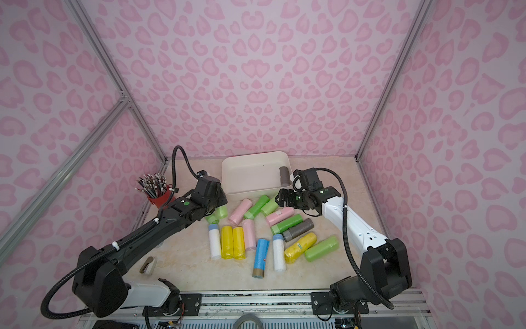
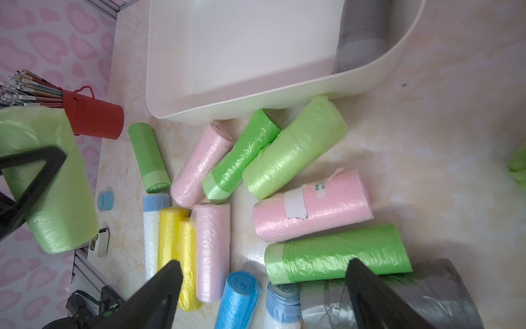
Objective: Put the roll of trash bags into the storage box
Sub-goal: Pick up the roll of trash bags from the center of the board, then place the roll of trash bags in the storage box.
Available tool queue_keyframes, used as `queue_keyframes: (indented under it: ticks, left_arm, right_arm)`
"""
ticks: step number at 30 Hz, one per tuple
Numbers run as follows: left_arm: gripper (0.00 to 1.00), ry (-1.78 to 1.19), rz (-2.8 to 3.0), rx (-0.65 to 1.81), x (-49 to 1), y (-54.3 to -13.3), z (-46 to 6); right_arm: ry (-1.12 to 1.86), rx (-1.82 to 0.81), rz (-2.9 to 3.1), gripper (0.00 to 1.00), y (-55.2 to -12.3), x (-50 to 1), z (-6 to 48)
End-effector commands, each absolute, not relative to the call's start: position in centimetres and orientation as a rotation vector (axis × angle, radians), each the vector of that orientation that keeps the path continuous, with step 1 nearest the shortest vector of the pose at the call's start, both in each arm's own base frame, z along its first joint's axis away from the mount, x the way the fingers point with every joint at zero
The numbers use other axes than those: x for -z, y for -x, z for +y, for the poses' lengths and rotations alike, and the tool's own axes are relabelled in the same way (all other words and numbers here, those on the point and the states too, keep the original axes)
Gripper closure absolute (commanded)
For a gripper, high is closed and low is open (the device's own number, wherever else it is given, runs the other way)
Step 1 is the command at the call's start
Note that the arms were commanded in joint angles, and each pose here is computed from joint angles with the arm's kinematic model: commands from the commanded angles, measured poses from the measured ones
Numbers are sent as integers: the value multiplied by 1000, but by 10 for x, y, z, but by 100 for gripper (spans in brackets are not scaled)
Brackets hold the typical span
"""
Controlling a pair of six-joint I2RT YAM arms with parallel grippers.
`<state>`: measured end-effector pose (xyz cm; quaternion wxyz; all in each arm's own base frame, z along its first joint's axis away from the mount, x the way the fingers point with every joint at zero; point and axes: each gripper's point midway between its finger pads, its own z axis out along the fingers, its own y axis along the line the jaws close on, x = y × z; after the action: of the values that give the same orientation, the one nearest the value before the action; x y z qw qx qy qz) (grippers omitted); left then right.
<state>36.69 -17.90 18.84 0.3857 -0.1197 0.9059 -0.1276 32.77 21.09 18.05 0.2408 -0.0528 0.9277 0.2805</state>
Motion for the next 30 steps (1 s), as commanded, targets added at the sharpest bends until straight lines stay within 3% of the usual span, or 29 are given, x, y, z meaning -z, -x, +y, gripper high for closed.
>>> queue_keyframes:
  ticks: [1, 15, 21, 30]
  left_arm:
    - [75, 206, 2243, 437, -210, -398, -215]
    - [80, 13, 2151, 626, -231, -509, -340]
    - [81, -30, 2175, 683, -206, -550, -392]
    - [83, 15, 2194, 759, -161, -586, -409]
  right_arm:
    - [131, -787, 2526, 8, -326, -182, 211]
    - [59, -538, 2548, 8, -307, -170, 167]
    - [57, -415, 2557, 8, -299, -169, 147]
    - [16, -324, 2619, 8, -290, -157, 132]
